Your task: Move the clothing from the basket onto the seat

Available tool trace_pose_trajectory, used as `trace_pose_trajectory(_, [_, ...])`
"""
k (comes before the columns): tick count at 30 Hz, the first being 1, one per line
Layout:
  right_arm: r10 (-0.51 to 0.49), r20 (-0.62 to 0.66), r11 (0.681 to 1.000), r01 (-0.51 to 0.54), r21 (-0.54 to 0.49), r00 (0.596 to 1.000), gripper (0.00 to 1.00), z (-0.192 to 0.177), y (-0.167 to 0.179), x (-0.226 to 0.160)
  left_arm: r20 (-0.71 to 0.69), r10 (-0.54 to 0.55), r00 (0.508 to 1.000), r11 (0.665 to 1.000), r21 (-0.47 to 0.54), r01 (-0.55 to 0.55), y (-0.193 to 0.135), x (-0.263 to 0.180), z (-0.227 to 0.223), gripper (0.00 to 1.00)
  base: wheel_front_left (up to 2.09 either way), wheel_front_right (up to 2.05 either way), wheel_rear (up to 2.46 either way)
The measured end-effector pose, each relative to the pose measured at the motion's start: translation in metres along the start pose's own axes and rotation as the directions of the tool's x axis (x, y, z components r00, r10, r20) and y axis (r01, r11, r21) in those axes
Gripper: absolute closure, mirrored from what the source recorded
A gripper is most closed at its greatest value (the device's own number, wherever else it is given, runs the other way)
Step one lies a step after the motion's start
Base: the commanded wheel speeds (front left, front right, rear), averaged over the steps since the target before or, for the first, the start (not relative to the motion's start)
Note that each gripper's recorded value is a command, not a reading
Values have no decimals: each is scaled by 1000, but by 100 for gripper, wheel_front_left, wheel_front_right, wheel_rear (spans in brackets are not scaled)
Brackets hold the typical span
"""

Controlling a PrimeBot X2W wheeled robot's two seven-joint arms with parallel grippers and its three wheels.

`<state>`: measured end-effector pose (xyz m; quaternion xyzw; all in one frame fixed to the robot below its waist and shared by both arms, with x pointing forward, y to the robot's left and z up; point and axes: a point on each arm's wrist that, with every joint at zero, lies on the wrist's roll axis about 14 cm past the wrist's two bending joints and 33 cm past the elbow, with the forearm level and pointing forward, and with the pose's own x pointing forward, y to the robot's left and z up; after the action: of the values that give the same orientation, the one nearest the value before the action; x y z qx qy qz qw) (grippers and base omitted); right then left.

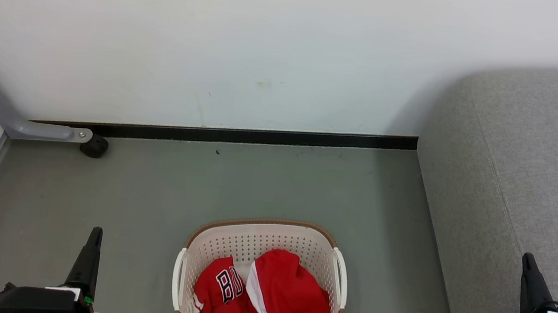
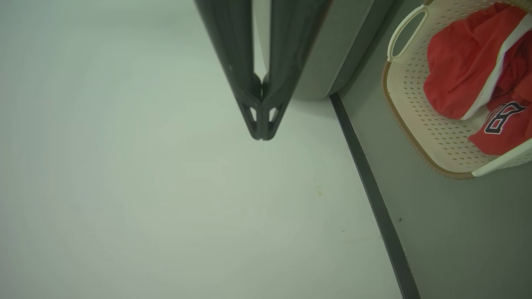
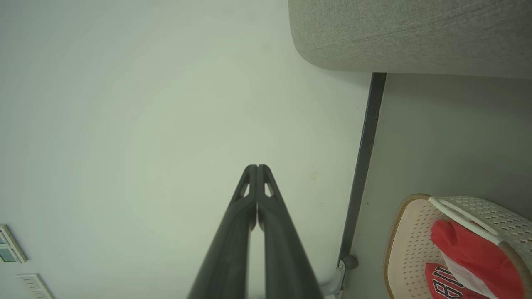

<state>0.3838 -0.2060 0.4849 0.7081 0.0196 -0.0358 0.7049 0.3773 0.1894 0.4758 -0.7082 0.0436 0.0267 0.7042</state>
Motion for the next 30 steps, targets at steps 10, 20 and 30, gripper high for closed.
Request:
trace_pose_trajectory(10, [0, 0, 1000, 0, 0, 1000, 0, 0, 0, 0, 0, 0, 1000, 1000, 0, 0, 0, 0, 0, 0, 0, 0, 0])
trace_pose_trajectory(20, [-121, -6, 992, 121, 24, 993, 0, -7, -41, -16, -1, 128, 992, 991, -24, -128, 44, -18, -5, 0, 0, 0, 0])
trace_pose_trajectory(30, [-102, -21, 995, 101, -24, 995, 0, -14, -33, -8, 12, 124, 992, 992, 1, -124, 41, -12, -8, 0, 0, 0, 0])
